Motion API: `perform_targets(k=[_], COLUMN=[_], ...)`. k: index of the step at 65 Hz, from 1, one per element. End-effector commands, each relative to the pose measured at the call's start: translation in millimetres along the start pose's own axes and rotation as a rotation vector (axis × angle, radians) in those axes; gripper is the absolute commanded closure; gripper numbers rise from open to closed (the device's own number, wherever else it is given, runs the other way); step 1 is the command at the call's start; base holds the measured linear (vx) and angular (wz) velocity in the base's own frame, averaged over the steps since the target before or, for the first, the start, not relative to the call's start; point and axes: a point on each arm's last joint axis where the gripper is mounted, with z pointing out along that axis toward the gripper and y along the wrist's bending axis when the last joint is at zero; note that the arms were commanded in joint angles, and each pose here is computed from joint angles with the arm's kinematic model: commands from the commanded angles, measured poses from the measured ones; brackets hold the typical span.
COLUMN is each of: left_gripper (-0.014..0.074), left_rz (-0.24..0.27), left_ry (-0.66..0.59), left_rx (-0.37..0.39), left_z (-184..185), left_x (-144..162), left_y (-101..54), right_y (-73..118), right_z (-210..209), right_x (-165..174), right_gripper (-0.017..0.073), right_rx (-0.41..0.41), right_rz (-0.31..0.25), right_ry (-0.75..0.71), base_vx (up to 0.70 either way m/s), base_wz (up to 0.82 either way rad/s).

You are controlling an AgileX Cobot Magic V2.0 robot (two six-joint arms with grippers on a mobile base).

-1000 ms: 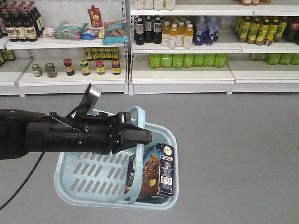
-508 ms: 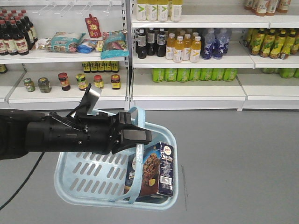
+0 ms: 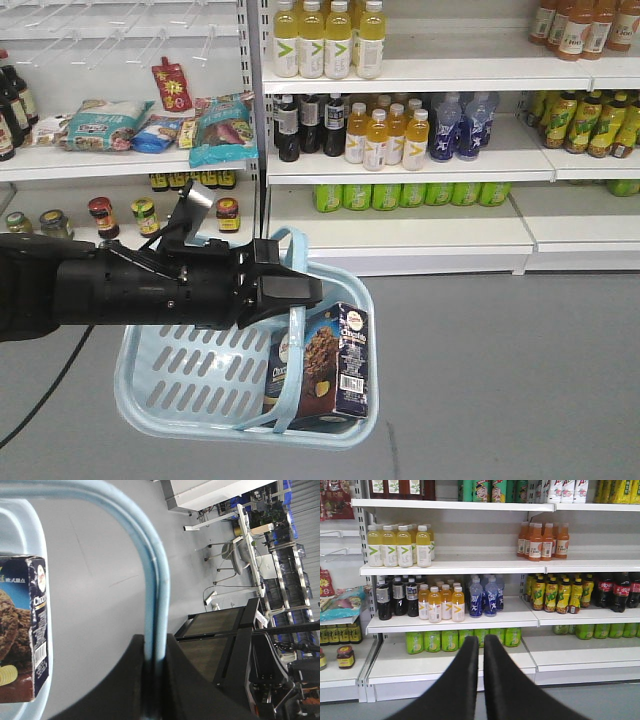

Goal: Left arm holds basket, right arm returns cookies
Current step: 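Hold the basket in the left gripper while approaching the drink shelves, then hold the basket in the left gripper while turning past the fruit counters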

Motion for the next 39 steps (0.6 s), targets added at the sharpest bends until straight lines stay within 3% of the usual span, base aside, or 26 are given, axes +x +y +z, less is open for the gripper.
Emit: perform_targets(k=[1, 25, 39], left_gripper=[0.0596, 0.0596, 0.0596], left_rz=[0.003, 0.003, 0.003], left_ry=[-0.059, -0.061, -0.061], left_rx=[0.137, 0.134, 0.134], left_z=[-9.2, -9.2, -9.2], left_x=[-6.9, -7.1, -7.1], left_y=[-30.8, -30.5, -30.5], right_y=[0.4, 0.4, 0.4], right_z=[-0.3, -0.3, -0.3], right_x=[-1.6, -1.6, -1.6], right_gripper=[0.0565, 0.0565, 0.0565], right_rx=[-0.002, -0.002, -0.002], right_rz=[-0.017, -0.017, -0.017], right_ry=[-0.070, -0.070, -0.070], base_vx=[0.39, 0.35, 0.32], base_wz=[-0.14, -0.17, -0.44])
